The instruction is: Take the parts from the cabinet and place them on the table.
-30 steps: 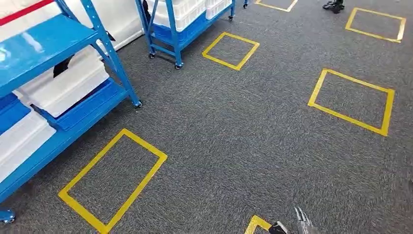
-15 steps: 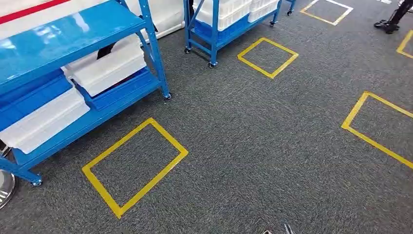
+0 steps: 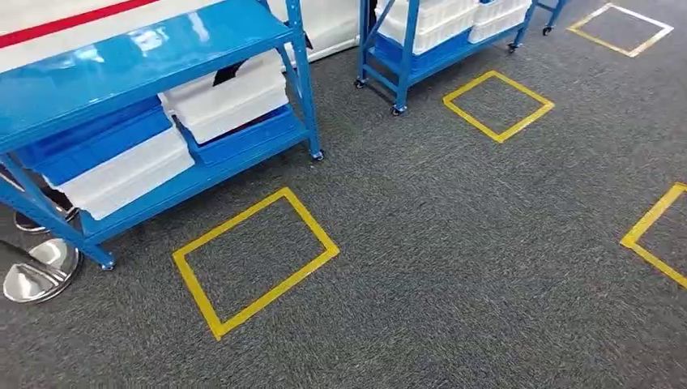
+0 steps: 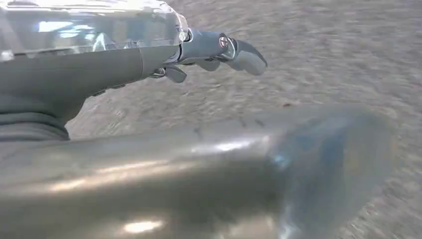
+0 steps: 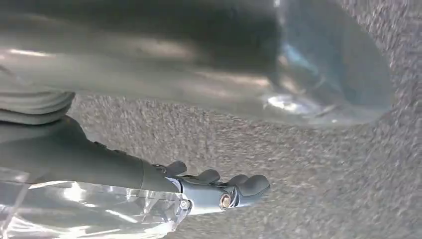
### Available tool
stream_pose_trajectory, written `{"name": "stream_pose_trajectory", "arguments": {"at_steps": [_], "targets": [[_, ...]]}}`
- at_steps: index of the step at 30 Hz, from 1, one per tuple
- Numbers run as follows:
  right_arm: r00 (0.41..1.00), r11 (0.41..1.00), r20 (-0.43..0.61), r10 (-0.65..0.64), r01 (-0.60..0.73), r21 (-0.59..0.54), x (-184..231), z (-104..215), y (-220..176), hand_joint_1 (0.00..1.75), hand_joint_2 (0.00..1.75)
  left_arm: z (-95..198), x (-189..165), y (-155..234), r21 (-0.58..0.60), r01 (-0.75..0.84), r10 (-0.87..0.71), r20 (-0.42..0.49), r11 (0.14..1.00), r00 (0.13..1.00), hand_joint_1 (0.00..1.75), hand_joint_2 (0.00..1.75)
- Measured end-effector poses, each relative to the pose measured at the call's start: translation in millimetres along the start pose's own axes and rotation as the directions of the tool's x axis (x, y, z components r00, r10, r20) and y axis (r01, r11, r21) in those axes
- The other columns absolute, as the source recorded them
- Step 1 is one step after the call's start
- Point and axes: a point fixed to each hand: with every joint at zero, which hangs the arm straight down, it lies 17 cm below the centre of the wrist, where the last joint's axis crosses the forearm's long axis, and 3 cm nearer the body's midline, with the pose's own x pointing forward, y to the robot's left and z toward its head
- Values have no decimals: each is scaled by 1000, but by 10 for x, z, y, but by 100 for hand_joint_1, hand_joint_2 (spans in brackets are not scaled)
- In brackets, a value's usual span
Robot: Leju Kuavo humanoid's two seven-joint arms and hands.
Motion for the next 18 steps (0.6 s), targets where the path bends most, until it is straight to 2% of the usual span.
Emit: {"name": "stream_pose_trajectory", "arguments": {"at_steps": [9,18], "targets": [[1000,1000,3,-2,2,-8,110,-78,-36,0,0,0,-50,-30,-9,-8,8,-49,1000,999,0,0],[999,1000,-31,-10,10,11,-24,-29,5,0,0,-6,52,-84,-28,-22,21,-23,999,999,0,0]]}}
